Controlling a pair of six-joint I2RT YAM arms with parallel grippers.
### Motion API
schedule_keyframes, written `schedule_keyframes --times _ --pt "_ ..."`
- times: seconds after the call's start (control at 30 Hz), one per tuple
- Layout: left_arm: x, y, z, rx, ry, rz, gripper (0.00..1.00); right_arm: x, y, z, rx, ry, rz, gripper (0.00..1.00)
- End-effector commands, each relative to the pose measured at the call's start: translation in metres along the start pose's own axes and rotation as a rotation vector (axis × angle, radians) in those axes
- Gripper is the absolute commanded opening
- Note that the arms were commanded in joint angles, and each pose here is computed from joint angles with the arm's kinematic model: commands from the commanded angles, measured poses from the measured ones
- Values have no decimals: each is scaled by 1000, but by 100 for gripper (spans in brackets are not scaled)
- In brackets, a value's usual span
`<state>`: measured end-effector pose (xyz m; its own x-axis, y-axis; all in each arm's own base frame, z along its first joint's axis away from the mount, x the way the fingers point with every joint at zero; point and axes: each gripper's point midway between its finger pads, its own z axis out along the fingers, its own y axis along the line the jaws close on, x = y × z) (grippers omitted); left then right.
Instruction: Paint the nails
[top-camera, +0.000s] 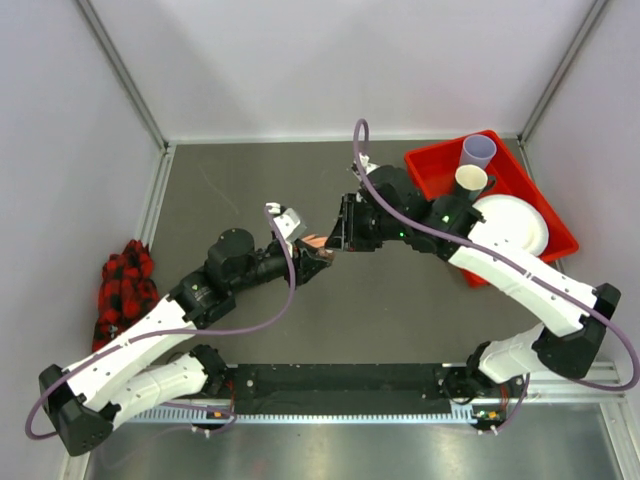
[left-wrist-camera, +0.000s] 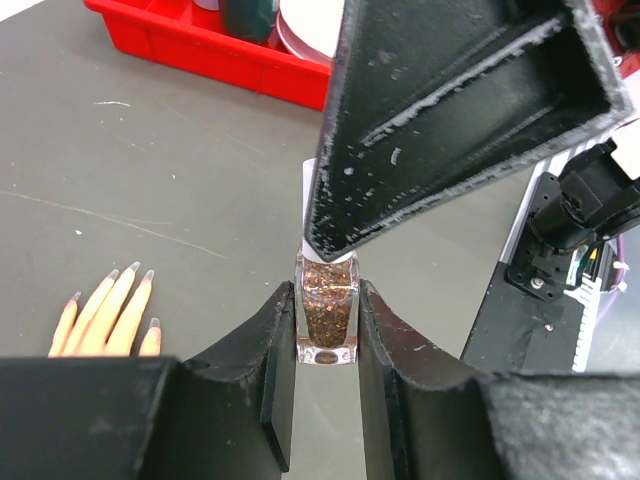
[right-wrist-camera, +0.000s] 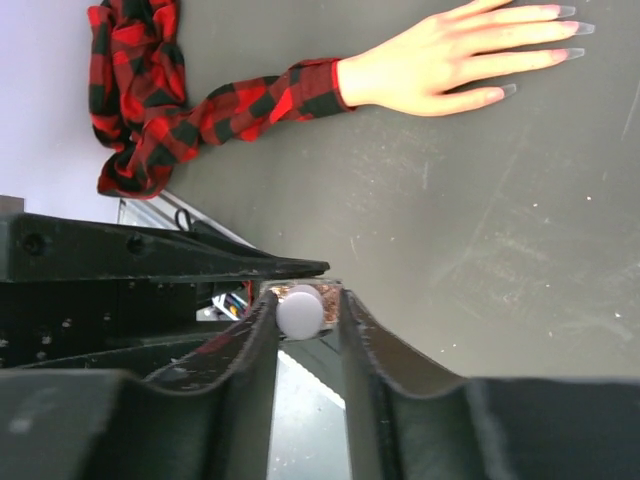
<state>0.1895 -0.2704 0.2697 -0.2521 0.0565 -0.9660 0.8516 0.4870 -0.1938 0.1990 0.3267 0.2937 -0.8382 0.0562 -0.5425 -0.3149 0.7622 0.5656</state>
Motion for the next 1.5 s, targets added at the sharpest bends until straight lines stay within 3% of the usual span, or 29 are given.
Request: schedule_keyframes --times 0.0,0.27,0.33,0.4,0.53,0.67,0.9,1.03,1.23,1.33,1.37,1.43,1.47 --pt "-20 -7 -3 17 -57 42 0 -14 13 -6 -25 -46 -43 27" --pt "-20 -12 -4 44 -47 40 0 -8 15 -2 -53 -18 -97 27" --pt "-23 -13 -5 45 -52 37 0 -4 17 -3 -81 -5 -111 22" --pt "-24 -15 -6 52 -57 30 0 1 19 -1 -115 5 -122 3" --pt "-31 -26 -8 104 -76 -2 0 10 27 -11 -200 20 -185 0" --pt "-40 -59 -18 271 -91 -53 0 32 49 -31 -424 74 -347 0" --pt "-48 -143 -72 803 -74 -134 0 78 77 -89 -908 89 -660 0" --pt "-57 -158 -89 923 -97 -150 0 95 80 -104 -1054 127 -740 0" --pt "-57 -146 -79 809 -83 -128 0 94 75 -102 -1027 93 -804 0" --pt "-57 -118 -61 583 -94 -95 0 81 69 -86 -898 66 -750 0" --pt "-65 -100 -54 457 -121 -87 0 64 66 -77 -792 11 -724 10" --pt "-53 -79 -48 339 -87 -20 0 53 49 -64 -617 18 -628 42" --pt "-55 -70 -47 283 -91 -2 0 33 40 -56 -489 -43 -589 53"
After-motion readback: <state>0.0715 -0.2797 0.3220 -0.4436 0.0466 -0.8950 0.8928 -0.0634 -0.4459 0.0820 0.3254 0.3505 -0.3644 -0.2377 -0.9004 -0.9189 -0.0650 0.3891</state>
